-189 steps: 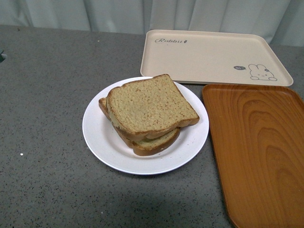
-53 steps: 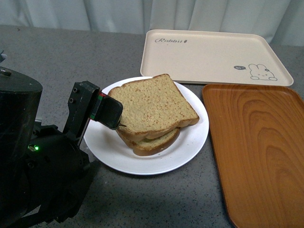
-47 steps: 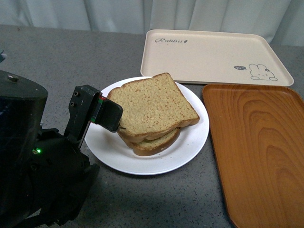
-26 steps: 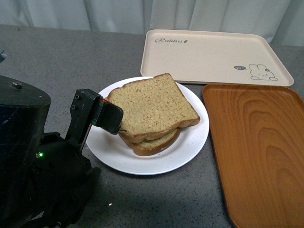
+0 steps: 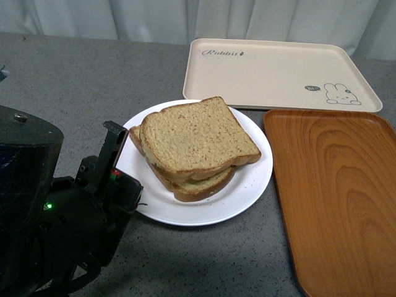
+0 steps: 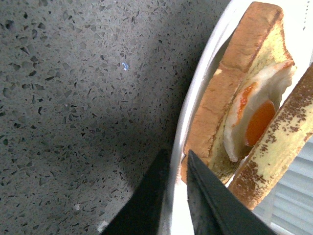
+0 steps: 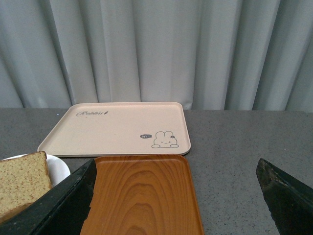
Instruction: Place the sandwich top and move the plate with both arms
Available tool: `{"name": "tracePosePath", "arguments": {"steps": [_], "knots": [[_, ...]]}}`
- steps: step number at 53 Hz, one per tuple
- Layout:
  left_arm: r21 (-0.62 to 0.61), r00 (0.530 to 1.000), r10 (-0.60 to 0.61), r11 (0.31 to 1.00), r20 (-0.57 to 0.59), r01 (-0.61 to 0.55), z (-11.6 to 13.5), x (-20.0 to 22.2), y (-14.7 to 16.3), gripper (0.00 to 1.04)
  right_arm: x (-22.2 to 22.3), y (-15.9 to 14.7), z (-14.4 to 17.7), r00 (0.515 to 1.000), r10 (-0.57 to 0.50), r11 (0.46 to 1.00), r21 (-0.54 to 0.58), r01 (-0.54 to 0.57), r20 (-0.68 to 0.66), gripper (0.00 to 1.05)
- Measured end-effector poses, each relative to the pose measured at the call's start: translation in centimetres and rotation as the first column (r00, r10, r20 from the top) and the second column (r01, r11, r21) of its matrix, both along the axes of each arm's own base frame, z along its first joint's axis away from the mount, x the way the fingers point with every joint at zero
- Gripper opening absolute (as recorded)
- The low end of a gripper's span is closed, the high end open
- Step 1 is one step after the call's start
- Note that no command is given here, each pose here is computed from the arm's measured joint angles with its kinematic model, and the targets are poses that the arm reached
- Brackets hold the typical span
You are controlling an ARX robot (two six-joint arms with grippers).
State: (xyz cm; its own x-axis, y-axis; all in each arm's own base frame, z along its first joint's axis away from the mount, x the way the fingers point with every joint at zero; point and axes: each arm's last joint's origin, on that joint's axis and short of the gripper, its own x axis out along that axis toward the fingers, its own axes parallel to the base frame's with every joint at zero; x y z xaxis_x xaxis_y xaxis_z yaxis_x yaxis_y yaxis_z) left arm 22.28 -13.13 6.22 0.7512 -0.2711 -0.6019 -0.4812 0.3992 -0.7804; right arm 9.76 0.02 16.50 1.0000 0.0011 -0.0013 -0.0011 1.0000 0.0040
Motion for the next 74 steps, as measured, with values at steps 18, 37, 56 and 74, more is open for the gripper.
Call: {"name": "tracePosePath", "arguments": {"steps": [18, 37, 56, 74], "knots": [[-0.02, 0.999, 0.014, 1.0, 0.029, -0.013, 0.3, 0.2, 0.3, 0.04, 0.0, 0.0, 0.0, 1.0, 0.0, 1.0, 0.0, 0.0, 0.0, 0.96], [-0.096, 0.985, 0.07, 0.994, 0.157, -0.055, 3.8, 1.8, 1.1, 0.04, 0.0, 0.0, 0.0, 1.0, 0.0, 1.0, 0.0, 0.0, 0.0, 0.96], [-0.045, 0.97, 0.031, 0.999, 0.239, -0.02, 6.5, 8.6, -2.1, 0.04, 0.0, 0.0, 0.0, 1.0, 0.0, 1.0, 0.0, 0.0, 0.0, 0.96], [0.121, 0.975, -0.05, 0.992, 0.217, 0.024, 4.3, 15.0, -4.6, 0.04, 0.0, 0.0, 0.0, 1.0, 0.0, 1.0, 0.0, 0.0, 0.0, 0.96]]}}
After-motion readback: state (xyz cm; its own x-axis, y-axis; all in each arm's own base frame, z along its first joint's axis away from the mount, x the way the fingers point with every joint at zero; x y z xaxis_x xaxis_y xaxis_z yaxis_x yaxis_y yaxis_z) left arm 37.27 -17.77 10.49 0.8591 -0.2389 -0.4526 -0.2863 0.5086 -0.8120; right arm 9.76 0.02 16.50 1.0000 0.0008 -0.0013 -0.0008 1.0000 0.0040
